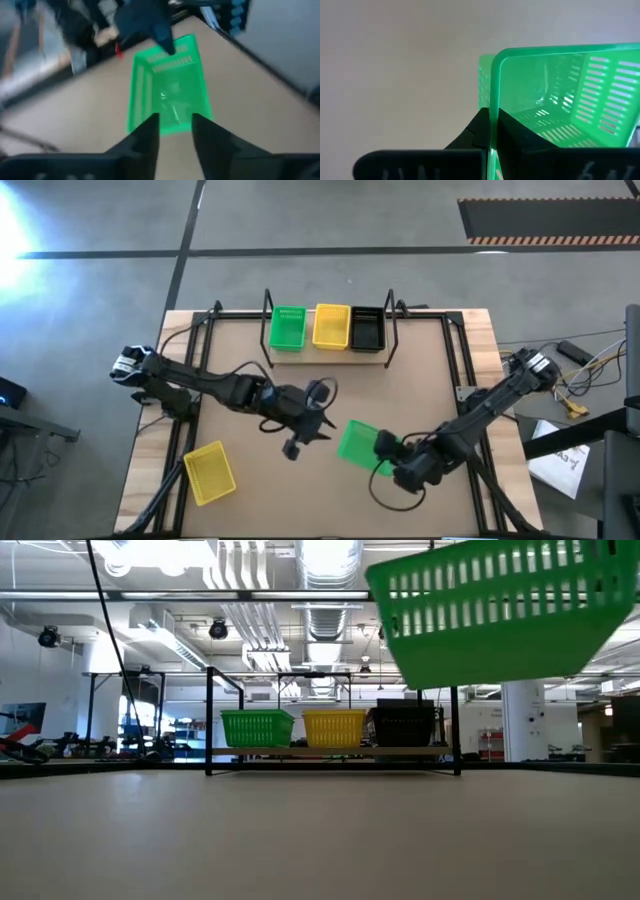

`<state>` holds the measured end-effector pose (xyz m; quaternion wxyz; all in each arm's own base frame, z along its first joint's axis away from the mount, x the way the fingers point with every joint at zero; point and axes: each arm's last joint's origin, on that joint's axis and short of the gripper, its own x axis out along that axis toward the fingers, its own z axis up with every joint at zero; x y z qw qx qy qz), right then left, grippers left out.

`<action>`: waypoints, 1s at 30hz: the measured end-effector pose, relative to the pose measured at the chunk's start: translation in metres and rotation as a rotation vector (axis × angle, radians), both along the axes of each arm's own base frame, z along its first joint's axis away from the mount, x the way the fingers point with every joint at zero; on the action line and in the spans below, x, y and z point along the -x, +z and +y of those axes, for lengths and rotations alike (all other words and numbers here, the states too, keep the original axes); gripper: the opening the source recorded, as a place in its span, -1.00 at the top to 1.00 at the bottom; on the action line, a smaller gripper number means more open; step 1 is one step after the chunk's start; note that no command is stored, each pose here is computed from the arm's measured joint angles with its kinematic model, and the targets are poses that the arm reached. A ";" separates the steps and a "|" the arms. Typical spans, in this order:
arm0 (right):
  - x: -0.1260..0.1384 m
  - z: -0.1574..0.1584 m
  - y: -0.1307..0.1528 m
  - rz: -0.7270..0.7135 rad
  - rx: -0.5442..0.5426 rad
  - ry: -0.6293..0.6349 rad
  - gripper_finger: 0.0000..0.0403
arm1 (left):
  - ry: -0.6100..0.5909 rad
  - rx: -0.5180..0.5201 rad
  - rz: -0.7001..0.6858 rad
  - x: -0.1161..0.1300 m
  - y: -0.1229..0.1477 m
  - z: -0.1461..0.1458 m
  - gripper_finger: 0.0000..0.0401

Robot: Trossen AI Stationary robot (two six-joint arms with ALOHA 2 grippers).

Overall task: Stack baskets on shelf by color
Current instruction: Stack the green bin on top of the other green bin on the shelf

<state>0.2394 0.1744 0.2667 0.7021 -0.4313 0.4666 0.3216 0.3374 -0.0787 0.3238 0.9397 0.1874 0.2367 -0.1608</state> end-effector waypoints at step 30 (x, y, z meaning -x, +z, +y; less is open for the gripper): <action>-0.075 0.010 0.002 -0.019 0.076 -0.036 0.96 | -0.541 -0.702 -0.054 0.007 -0.079 0.003 0.50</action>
